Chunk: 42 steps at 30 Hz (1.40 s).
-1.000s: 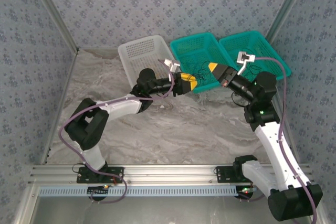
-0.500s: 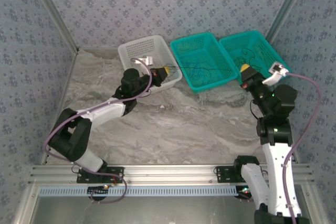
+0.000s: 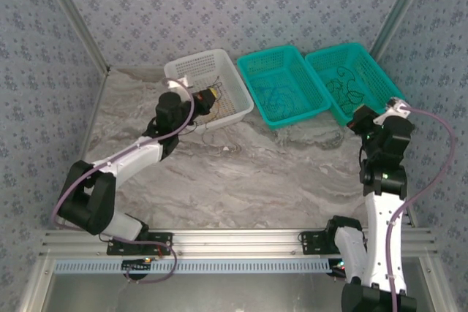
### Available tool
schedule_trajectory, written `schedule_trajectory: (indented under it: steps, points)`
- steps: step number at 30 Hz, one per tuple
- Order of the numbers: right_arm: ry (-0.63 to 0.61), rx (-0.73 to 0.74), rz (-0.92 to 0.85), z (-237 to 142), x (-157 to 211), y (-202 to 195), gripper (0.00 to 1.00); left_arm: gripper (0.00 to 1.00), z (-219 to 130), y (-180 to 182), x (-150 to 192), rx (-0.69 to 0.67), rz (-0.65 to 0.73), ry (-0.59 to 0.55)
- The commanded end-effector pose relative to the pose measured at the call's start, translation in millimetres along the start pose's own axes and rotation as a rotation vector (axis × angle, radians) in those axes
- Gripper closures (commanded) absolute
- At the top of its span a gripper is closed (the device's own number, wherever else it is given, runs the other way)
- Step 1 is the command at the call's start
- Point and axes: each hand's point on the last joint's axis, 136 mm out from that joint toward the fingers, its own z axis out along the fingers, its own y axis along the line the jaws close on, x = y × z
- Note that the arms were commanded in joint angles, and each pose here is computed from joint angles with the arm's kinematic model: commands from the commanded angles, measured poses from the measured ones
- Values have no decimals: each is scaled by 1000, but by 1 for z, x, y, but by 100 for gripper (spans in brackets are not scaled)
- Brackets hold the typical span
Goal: Untangle the cables
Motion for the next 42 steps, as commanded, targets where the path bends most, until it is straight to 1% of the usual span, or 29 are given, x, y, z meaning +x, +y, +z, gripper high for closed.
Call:
schedule_trajectory:
  steps: [1,2,3,4,5,7,8,10,12,15,17,21,27,31,33,38,42]
  points:
    - [100,-381,-171,2,24,72,41,100,7,-68,19,147,247,233]
    - [130,-448,-210,2,33,88,23,100,9,-72,26,134,297,283]
    - [159,-498,-251,2,41,102,8,100,9,-76,29,134,333,315]
    - [188,-531,-277,3,50,113,4,100,9,-81,31,141,354,333]
    - [211,-567,-302,3,59,124,3,100,9,-87,31,152,371,345]
    - [221,-633,-291,6,67,143,3,100,7,-98,32,198,387,376]
    - [209,-690,-275,5,66,156,2,100,6,-104,33,223,395,392]
    - [223,-804,-242,1,69,177,3,100,5,-114,35,250,411,411]
    - [234,-847,-254,0,73,189,3,100,4,-123,38,285,421,423]
    - [243,-907,-256,-2,76,202,6,100,3,-132,41,310,430,430]
    - [260,-951,-260,-6,78,209,12,100,3,-135,42,315,429,433]
    - [273,-915,-291,3,88,207,28,100,2,-140,43,332,423,431]
    - [318,-893,-318,11,104,198,44,100,-1,-142,42,339,415,424]
    - [334,-866,-327,16,110,193,51,100,-2,-142,42,340,413,421]
    - [345,-856,-339,18,113,190,57,100,-1,-142,42,340,410,421]
    - [370,-819,-352,25,124,181,58,100,-2,-145,42,357,403,417]
    - [381,-829,-355,26,127,182,63,100,-3,-148,42,376,397,415]
